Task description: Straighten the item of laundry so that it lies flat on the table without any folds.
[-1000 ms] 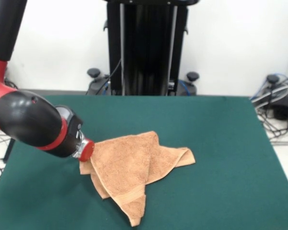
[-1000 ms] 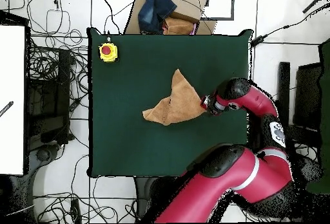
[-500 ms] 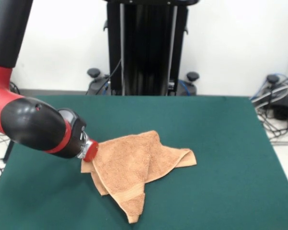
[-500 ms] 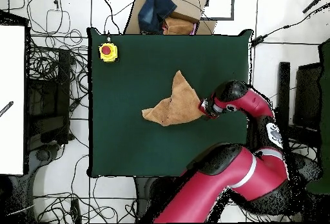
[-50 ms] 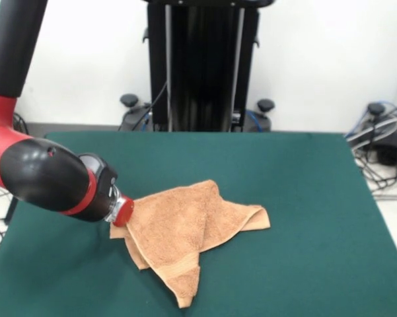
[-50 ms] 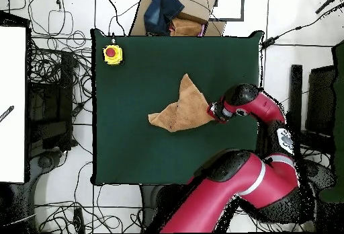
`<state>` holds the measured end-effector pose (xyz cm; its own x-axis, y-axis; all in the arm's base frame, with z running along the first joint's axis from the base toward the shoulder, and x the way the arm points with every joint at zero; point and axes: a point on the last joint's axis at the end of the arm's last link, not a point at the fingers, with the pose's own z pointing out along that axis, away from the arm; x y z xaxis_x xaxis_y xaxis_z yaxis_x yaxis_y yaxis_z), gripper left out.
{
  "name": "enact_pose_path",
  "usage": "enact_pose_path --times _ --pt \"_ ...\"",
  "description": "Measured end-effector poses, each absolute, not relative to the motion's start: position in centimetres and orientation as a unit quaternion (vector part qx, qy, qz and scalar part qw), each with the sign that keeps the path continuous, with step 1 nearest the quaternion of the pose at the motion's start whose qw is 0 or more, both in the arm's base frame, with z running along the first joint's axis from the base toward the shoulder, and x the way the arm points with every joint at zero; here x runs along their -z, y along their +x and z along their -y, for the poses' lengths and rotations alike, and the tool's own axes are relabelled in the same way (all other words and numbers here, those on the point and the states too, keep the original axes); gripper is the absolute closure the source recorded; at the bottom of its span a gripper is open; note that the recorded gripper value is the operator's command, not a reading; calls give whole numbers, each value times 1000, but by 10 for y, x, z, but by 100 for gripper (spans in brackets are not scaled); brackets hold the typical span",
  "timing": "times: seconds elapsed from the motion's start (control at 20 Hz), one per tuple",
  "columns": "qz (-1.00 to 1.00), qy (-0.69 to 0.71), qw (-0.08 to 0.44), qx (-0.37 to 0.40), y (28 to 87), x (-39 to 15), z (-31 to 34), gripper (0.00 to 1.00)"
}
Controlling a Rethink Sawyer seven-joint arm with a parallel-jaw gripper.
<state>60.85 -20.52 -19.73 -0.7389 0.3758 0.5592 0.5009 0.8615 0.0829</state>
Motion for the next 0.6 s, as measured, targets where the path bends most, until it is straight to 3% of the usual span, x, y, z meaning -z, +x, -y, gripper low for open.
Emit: enact_pose_path --times 0.6 --pt "926 -236 272 115 610 196 204 100"
